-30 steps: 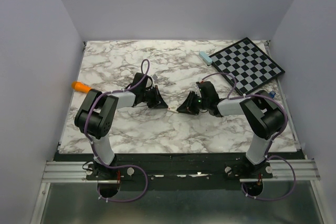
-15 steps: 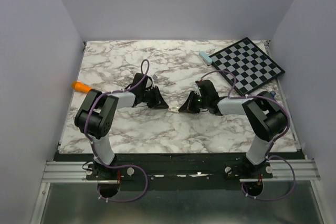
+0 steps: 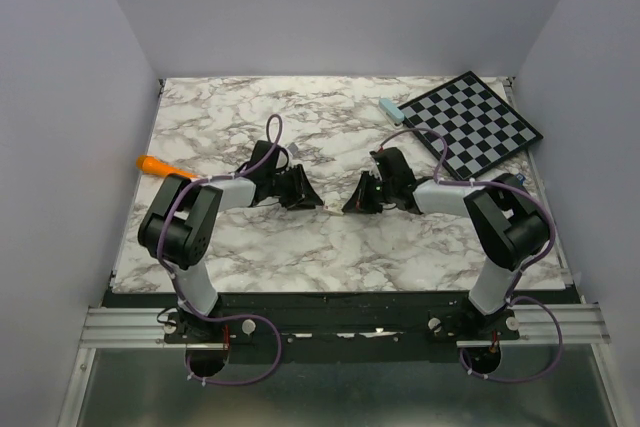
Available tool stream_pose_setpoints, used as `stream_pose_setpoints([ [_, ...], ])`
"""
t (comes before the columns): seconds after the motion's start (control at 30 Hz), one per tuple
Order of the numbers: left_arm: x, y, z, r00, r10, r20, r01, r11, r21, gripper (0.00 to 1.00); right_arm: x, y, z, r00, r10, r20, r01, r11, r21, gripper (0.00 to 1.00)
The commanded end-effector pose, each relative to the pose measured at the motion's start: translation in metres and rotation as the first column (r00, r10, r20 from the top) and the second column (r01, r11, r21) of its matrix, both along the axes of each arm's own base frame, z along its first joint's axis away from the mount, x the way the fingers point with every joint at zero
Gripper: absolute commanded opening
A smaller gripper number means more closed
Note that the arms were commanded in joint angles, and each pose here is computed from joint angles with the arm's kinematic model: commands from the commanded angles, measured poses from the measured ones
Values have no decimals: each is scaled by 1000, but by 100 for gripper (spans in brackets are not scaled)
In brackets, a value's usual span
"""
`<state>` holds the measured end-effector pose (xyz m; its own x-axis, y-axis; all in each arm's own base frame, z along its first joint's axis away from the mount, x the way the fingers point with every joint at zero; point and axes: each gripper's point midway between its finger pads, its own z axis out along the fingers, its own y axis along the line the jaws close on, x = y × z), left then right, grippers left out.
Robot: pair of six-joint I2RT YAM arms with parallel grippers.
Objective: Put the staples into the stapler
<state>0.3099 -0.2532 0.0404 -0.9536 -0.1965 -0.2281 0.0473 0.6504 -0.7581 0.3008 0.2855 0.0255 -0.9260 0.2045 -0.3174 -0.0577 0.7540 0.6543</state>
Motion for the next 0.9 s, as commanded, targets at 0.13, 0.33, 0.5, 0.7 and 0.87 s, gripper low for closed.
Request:
stream_pose_setpoints([
  [0.13,-2,16,14,997,57,59,-61,996,59,43,4,-14,4,1000,0,31,5,988,-156,1],
  [0.33,-7,21,26,991,75,111,-82,995,54,43,5,-9,10,998,30,55,-19,981,-194,1],
  [0.5,-9,21,33,989,74,130,-79,996,35,43,7,-3,18,995,53,85,-33,974,-223,4],
  [0.7,-10,21,35,987,75,142,-81,996,33,43,9,7,33,987,94,132,-60,970,-237,20],
  [0.87,-5,20,31,988,82,132,-87,996,34,46,7,3,30,992,51,118,-22,972,-235,40],
])
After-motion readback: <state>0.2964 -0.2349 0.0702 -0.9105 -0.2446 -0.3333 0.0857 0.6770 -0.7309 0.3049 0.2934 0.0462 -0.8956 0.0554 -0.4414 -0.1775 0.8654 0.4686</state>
